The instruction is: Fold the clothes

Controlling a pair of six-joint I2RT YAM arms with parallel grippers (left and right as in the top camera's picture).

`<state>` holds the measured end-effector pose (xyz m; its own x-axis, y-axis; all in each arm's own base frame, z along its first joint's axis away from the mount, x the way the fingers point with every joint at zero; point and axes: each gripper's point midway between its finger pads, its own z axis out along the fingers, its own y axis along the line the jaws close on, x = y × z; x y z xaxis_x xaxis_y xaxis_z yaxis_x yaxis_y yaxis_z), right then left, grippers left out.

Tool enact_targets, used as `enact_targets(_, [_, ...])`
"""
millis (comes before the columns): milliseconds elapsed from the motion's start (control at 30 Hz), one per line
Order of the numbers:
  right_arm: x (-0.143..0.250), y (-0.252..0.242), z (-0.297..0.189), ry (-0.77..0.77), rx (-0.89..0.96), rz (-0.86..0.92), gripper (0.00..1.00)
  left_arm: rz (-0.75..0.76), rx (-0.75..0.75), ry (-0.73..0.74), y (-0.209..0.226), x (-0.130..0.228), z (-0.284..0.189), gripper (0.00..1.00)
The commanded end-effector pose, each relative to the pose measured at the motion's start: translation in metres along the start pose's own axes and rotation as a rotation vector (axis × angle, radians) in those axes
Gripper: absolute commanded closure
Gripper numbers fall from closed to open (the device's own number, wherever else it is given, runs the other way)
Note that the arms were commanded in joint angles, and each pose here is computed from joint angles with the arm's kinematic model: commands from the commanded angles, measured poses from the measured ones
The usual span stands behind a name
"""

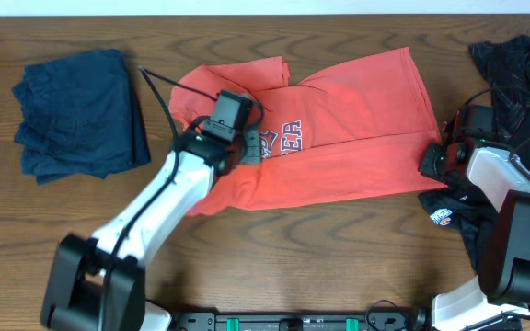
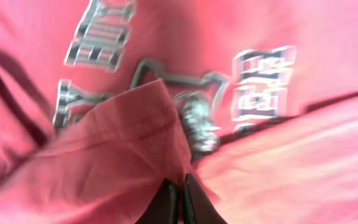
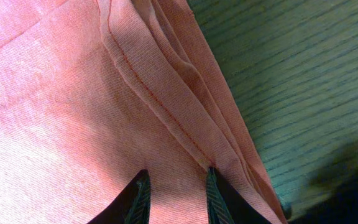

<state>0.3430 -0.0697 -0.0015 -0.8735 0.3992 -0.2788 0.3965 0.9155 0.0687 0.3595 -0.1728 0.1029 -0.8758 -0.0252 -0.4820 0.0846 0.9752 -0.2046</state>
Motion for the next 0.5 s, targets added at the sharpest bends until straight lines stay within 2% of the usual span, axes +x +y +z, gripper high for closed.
enact_targets(0, [0.010, -0.008, 0.002, 0.022, 0.033, -0.011, 0.71, 0.040, -0.041, -0.026, -0.001, -0.005, -0.001, 0.95])
enact_targets(300, [0.013, -0.009, 0.002, 0.036, 0.039, -0.013, 0.71, 0.047, -0.073, 0.094, 0.000, 0.028, 0.035, 0.94])
enact_targets(467, [0.014, -0.009, 0.002, 0.040, 0.042, -0.013, 0.71, 0.085, -0.077, 0.101, 0.002, 0.028, 0.034, 0.94])
